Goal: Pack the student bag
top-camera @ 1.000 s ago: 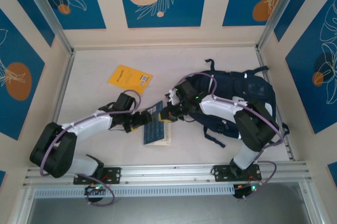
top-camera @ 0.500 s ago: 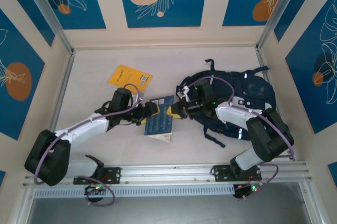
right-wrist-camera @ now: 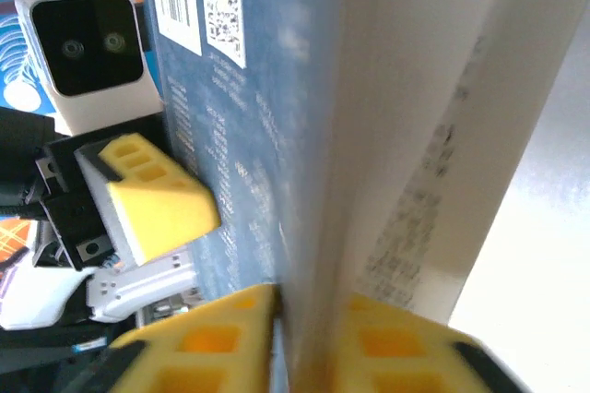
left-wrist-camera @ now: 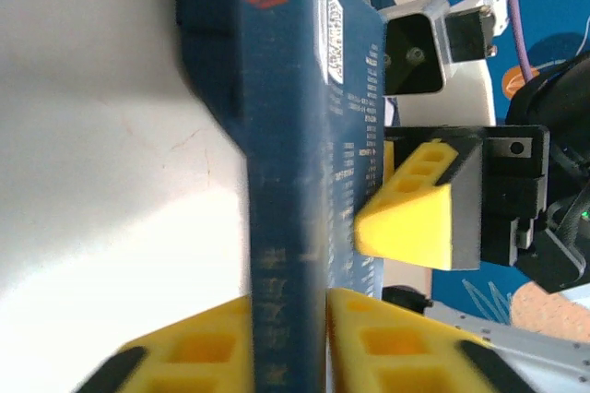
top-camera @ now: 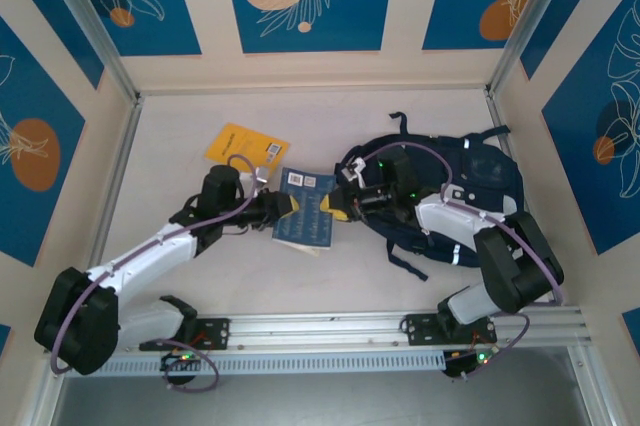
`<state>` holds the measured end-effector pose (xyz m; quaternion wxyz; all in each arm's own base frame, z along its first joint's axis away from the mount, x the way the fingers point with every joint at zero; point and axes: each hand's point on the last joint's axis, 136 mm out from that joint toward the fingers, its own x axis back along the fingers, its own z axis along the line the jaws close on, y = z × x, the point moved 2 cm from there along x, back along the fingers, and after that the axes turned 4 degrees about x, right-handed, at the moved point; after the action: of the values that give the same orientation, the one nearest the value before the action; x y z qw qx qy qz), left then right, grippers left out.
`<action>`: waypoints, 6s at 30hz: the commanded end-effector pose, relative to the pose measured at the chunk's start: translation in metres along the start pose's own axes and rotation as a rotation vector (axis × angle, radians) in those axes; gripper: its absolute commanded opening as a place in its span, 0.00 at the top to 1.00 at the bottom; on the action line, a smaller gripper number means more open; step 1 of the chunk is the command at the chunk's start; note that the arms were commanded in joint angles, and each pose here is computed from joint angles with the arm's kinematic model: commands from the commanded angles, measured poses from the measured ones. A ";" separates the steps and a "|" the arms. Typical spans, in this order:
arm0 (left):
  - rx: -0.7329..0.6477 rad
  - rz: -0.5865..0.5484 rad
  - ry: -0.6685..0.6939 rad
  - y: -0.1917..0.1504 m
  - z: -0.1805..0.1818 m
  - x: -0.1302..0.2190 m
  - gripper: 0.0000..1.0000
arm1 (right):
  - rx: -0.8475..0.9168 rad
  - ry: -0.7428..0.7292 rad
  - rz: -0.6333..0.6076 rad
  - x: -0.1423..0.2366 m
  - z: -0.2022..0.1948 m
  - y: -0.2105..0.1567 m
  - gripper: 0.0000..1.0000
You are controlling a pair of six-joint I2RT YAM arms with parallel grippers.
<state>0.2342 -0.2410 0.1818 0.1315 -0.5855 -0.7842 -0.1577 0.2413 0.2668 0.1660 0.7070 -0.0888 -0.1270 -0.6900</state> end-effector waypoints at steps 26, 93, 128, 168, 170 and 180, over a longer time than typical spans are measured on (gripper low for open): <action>-0.091 -0.001 -0.185 -0.004 -0.052 0.017 0.94 | 0.050 0.134 -0.139 0.007 0.027 0.004 0.80; -0.312 -0.216 0.275 0.030 -0.064 0.077 1.00 | -0.034 -1.068 -0.649 0.148 -0.014 0.029 0.37; -0.452 -0.225 0.375 0.041 -0.047 0.081 1.00 | -0.087 -1.584 -0.281 0.142 -0.101 0.117 0.89; -0.281 0.104 -0.085 -0.009 -0.086 -0.031 1.00 | 0.507 -0.108 -0.432 0.158 0.105 0.011 1.00; -0.257 0.122 -0.091 -0.010 -0.085 -0.044 1.00 | 0.508 -0.107 -0.433 0.158 0.105 0.010 1.00; -0.160 0.175 -0.157 -0.009 -0.090 -0.101 1.00 | 0.517 -0.099 -0.442 0.158 0.106 0.004 1.00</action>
<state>0.2488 -0.3432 0.1788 0.1169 -0.6614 -0.7164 -0.1888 0.2530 0.1379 0.2776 0.5222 -0.0060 -0.3391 -0.7825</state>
